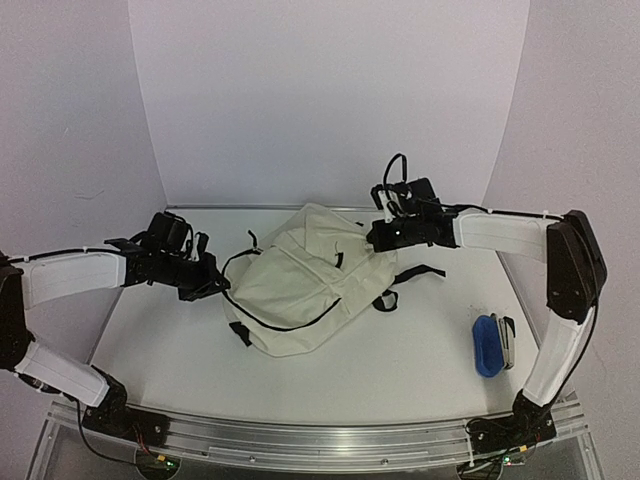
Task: Pack the student bag
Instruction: Adjust the student bag at the center of the board.
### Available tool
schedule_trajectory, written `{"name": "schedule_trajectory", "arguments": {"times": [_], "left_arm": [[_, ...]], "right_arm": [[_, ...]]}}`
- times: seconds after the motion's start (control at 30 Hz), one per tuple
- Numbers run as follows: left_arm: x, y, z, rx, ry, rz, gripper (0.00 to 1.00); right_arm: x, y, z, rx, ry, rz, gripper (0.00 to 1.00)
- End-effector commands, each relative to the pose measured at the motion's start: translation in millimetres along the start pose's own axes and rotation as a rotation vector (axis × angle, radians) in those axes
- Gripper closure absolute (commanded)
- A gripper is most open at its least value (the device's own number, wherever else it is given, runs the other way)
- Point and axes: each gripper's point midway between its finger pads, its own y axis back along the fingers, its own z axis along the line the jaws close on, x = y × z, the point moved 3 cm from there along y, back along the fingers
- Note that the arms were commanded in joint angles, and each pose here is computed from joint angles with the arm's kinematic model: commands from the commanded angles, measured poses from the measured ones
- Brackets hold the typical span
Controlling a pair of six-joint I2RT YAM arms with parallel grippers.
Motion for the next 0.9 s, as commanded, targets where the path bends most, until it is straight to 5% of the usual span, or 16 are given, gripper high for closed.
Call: {"name": "schedule_trajectory", "arguments": {"times": [0.0,0.33,0.57,0.63,0.73,0.8,0.87], "left_arm": [[-56.3,0.5,-11.1,-0.016,-0.145,-0.118,1.00],[-140.3,-49.2,-21.8,0.066,-0.210,-0.138,1.00],[-159.3,-76.4,-34.2,0.135,-0.242,-0.104,0.99],[-158.4,-73.8,-36.4,0.142,-0.251,-0.102,0.88],[-155.2,-57.1,-39.3,0.126,-0.271,-0.122,0.57],[-152.4,-39.5,-39.2,0.094,-0.284,-0.155,0.41],[-145.8,-24.4,-34.5,0.054,-0.282,-0.177,0.29]], "right_arm": [[17.3,38.8,29.0,-0.106,-0.033,0.024,1.00],[95.1,99.9,105.8,-0.322,-0.087,0.186,1.00],[141.5,126.4,166.9,-0.461,-0.086,0.306,1.00],[138.4,133.3,176.1,-0.482,-0.088,0.299,1.00],[116.7,143.7,181.2,-0.488,-0.099,0.237,0.95],[97.0,149.8,181.1,-0.466,-0.104,0.178,0.69],[79.5,153.8,180.4,-0.436,-0.112,0.131,0.55]]}}
